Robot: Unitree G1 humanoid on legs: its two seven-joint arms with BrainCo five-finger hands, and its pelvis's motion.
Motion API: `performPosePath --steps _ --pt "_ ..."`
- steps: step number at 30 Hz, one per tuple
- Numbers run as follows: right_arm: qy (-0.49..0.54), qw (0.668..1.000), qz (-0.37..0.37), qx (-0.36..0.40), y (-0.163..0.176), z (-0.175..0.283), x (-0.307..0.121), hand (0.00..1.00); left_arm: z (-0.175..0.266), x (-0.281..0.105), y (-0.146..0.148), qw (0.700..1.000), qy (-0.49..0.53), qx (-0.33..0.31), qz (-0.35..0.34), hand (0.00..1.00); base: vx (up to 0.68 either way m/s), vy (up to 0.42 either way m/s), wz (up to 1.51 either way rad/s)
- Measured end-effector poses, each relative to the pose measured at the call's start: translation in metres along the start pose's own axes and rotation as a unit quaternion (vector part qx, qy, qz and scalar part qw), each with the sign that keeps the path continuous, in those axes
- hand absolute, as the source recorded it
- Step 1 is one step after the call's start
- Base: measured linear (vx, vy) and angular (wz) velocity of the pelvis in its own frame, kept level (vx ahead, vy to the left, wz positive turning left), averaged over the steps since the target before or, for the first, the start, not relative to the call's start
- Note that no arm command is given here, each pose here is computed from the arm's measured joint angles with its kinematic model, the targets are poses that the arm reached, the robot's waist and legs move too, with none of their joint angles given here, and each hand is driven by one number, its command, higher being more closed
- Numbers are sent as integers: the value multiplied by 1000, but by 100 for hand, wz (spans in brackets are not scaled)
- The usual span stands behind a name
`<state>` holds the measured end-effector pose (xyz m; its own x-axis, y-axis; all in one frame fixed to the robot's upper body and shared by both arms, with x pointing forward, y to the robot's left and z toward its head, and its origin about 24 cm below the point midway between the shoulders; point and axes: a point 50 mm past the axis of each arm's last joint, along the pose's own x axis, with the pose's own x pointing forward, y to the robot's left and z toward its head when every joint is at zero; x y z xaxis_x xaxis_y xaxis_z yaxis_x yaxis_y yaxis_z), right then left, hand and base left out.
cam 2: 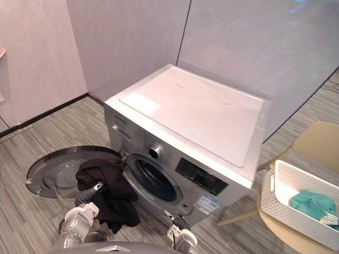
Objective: Pick up the laundry basket with both hands and put the clothes into the washing machine.
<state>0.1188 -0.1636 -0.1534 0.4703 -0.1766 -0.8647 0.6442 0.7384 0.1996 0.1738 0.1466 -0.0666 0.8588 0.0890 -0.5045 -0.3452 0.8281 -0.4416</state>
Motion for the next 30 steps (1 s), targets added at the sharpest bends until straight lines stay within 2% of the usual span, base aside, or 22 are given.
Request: performPosePath --steps 3,6,9,14,20,26,30 --pt "-12 999 -18 39 -10 6 0 0 7 5 -11 999 -10 10 -28 100 97 371 -86" --pt "-23 999 -21 40 -14 13 1 0 11 6 -16 999 -19 20 -39 100 52 233 -116" --pt "-25 999 -10 43 -9 12 0 0 18 5 -14 999 -40 6 -32 100 -16 80 -119" --pt "-33 998 -12 56 -16 16 0 0 3 1 -20 999 -15 -28 -34 100 -83 -88 -110" --pt "-5 995 -82 54 -66 -1 -9 0 -21 1 -12 999 38 -23 -24 100 42 -135 -16" --pt "10 994 -87 57 -70 -11 -11 0 -26 1 -13 998 54 -13 -32 100 90 -21 16" --pt "-14 998 -60 31 -59 3 -8 0 -22 1 -16 998 45 -13 -42 100 -67 13 -7"
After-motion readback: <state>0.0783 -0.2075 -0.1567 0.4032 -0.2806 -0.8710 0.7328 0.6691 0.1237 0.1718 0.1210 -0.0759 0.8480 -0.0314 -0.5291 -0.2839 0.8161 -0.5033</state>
